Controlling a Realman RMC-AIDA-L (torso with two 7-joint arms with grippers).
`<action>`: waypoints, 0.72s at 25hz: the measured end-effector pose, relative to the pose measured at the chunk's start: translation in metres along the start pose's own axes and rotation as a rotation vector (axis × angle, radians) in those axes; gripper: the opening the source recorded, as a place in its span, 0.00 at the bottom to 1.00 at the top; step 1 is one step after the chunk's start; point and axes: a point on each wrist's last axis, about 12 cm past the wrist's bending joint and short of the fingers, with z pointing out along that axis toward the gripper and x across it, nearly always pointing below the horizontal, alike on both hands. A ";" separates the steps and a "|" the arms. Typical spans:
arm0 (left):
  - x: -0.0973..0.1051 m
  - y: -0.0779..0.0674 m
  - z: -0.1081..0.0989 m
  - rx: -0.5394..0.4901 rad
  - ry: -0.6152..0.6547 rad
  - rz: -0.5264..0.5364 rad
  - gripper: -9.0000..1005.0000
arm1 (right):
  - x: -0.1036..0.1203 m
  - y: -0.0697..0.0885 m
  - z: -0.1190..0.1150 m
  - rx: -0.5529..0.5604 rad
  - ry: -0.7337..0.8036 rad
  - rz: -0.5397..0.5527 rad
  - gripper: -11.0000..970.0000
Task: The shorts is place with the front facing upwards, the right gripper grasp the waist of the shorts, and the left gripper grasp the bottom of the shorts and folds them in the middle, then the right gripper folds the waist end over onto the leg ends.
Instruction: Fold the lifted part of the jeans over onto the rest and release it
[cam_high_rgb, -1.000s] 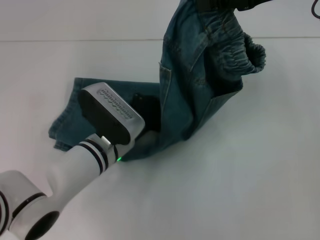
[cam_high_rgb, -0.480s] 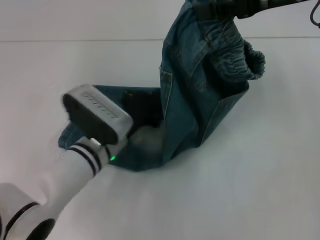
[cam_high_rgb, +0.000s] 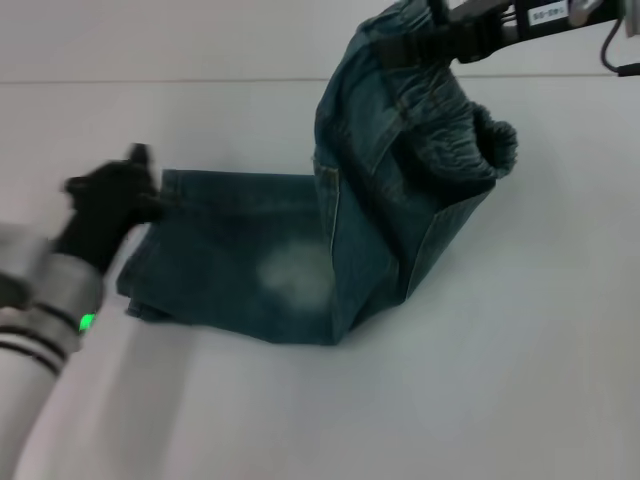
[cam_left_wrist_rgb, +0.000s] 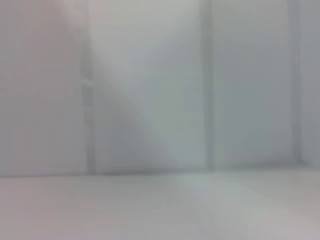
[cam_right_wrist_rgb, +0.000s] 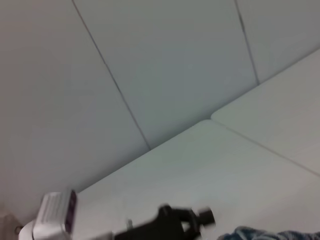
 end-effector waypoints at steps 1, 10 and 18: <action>-0.001 0.005 -0.004 -0.015 -0.014 -0.019 0.01 | 0.000 0.000 0.003 -0.005 0.006 -0.003 0.10; -0.015 0.069 -0.061 0.157 -0.018 -0.152 0.01 | -0.007 0.008 0.051 -0.028 0.093 -0.034 0.10; -0.041 0.092 -0.113 0.345 -0.030 -0.180 0.01 | -0.014 0.024 0.111 -0.036 0.220 -0.096 0.10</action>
